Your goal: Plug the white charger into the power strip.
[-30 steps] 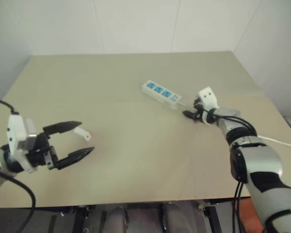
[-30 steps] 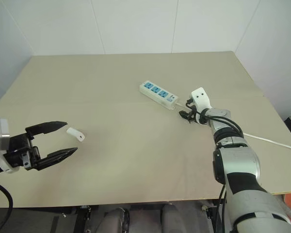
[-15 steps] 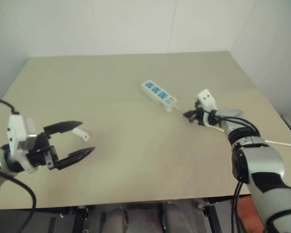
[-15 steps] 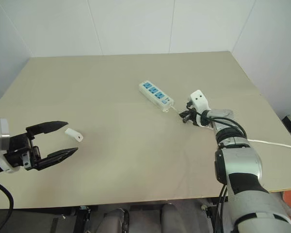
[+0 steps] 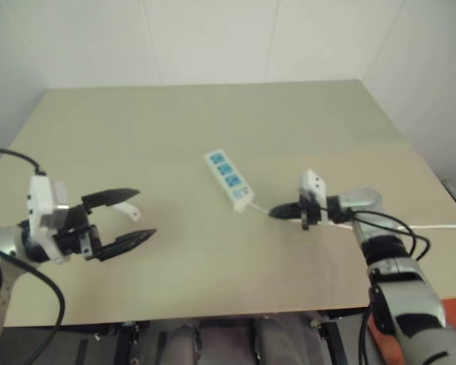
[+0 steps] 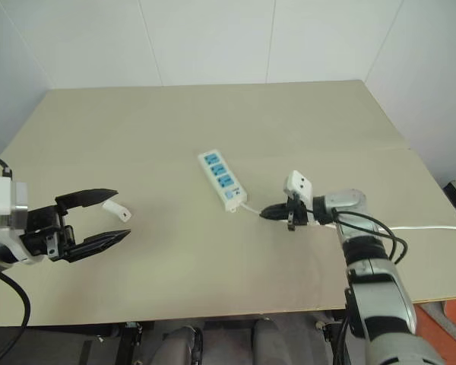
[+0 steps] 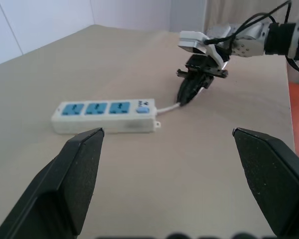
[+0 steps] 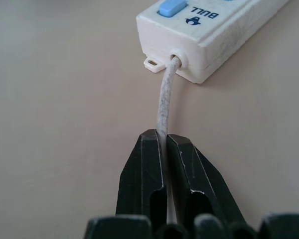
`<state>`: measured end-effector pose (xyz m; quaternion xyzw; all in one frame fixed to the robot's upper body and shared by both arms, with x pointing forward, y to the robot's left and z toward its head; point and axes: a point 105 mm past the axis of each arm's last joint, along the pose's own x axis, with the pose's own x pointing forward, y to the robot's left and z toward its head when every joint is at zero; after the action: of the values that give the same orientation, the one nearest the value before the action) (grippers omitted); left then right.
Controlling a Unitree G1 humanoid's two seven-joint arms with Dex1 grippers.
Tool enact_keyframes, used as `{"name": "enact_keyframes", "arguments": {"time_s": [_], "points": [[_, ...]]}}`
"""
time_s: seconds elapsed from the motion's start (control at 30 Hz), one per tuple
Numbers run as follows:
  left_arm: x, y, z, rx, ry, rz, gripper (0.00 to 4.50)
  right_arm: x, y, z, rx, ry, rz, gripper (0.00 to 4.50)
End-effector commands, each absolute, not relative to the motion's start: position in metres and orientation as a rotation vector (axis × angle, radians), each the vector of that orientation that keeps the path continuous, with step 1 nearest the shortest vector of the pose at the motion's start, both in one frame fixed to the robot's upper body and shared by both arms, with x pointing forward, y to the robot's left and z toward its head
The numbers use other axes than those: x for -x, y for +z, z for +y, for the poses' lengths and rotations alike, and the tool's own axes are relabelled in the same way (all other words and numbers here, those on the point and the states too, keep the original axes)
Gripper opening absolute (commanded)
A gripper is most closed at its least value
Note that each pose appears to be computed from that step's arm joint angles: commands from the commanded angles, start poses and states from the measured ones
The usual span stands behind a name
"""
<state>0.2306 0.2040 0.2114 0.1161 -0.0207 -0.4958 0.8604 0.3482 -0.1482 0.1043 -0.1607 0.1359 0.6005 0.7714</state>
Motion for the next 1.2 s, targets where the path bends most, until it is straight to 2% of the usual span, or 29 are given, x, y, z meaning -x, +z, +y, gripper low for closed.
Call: {"name": "enact_keyframes", "arguments": {"time_s": [0.03,0.23,0.43,0.63,0.67,0.87,1.07,1.2], "points": [[-0.231,0.217,0.202,-0.272,-1.058,-0.062,4.5,-0.332,0.12,-0.151,0.379,1.354,0.256,0.01],[-0.233,0.217,0.201,-0.272,-1.074,-0.057,4.5,-0.332,0.113,-0.169,0.407,1.273,0.298,0.01],[-0.234,0.217,0.199,-0.268,-1.095,-0.054,4.5,-0.336,0.115,-0.174,0.416,1.2,0.274,2.06],[-0.236,0.216,0.197,-0.258,-1.111,-0.052,4.5,-0.322,0.134,-0.188,0.355,1.166,0.216,4.22],[-0.236,0.216,0.196,-0.257,-1.114,-0.053,4.5,-0.318,0.139,-0.19,0.331,1.156,0.194,4.47],[-0.238,0.216,0.196,-0.252,-1.13,-0.051,4.5,-0.308,0.157,-0.188,0.223,1.001,0.063,4.47],[-0.241,0.217,0.193,-0.248,-1.155,-0.054,4.5,-0.308,0.157,-0.145,0.086,0.844,-0.103,4.47],[-0.242,0.217,0.192,-0.248,-1.166,-0.056,4.5,-0.316,0.151,-0.12,0.017,0.788,-0.131,4.47]]}}
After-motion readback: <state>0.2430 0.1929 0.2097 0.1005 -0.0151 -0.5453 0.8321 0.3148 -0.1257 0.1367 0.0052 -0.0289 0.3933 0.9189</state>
